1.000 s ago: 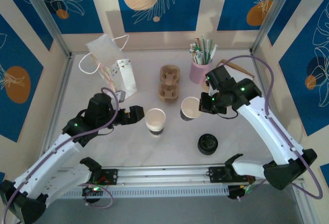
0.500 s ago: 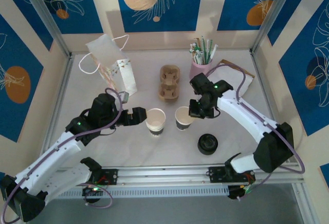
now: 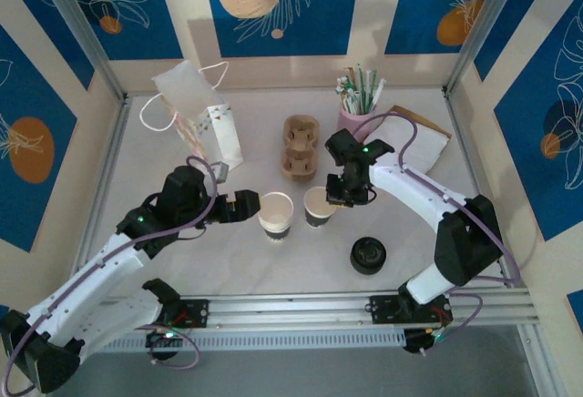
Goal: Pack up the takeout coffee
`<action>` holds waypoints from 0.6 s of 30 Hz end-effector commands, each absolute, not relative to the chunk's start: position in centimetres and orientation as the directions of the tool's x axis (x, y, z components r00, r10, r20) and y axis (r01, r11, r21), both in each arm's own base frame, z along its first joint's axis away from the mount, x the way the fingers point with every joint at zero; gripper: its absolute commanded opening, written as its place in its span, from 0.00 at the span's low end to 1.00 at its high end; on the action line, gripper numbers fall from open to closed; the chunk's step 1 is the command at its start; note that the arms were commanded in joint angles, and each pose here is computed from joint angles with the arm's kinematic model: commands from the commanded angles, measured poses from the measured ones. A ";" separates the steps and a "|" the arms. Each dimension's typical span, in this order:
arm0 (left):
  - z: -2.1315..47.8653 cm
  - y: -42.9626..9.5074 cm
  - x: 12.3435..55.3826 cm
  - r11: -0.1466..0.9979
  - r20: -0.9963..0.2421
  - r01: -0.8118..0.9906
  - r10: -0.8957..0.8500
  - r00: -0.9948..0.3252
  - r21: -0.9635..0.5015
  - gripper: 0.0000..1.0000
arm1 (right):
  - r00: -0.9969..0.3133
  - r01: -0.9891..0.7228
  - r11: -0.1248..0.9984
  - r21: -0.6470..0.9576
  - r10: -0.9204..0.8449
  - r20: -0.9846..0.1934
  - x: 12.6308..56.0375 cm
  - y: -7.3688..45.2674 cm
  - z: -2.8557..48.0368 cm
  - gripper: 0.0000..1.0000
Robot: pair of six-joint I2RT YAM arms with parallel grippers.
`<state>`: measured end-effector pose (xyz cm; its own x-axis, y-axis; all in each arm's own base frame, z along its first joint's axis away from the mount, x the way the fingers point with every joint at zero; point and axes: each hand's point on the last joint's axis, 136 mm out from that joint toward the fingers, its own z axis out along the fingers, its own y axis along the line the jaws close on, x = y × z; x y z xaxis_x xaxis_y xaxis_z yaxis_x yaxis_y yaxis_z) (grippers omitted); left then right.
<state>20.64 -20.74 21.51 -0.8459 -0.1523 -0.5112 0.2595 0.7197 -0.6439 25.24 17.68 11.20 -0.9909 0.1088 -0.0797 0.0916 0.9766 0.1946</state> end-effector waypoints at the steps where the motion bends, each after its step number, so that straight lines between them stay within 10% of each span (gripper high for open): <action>1: 21.5 -20.9 20.7 0.719 -0.539 0.289 -0.139 -0.831 -0.632 1.00 | -0.990 0.104 0.976 0.189 0.120 -0.072 25.2 17.9 11.3 0.18; 9: 22.3 -21.1 20.7 0.713 -0.550 0.305 -0.135 -0.824 -0.632 1.00 | -0.987 0.109 0.971 0.214 0.132 -0.096 24.3 17.3 13.1 0.41; 18: 24.2 -21.9 20.1 0.732 -0.599 0.368 -0.068 -0.798 -0.573 1.00 | -0.961 0.181 0.958 0.224 0.220 -0.167 21.3 13.5 16.5 0.89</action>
<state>20.12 -21.74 22.74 -0.8264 -0.0942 -0.5551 0.3263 0.7234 -0.6085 23.55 16.01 16.21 -0.9679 0.1710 -0.1840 0.1185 0.9567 0.2658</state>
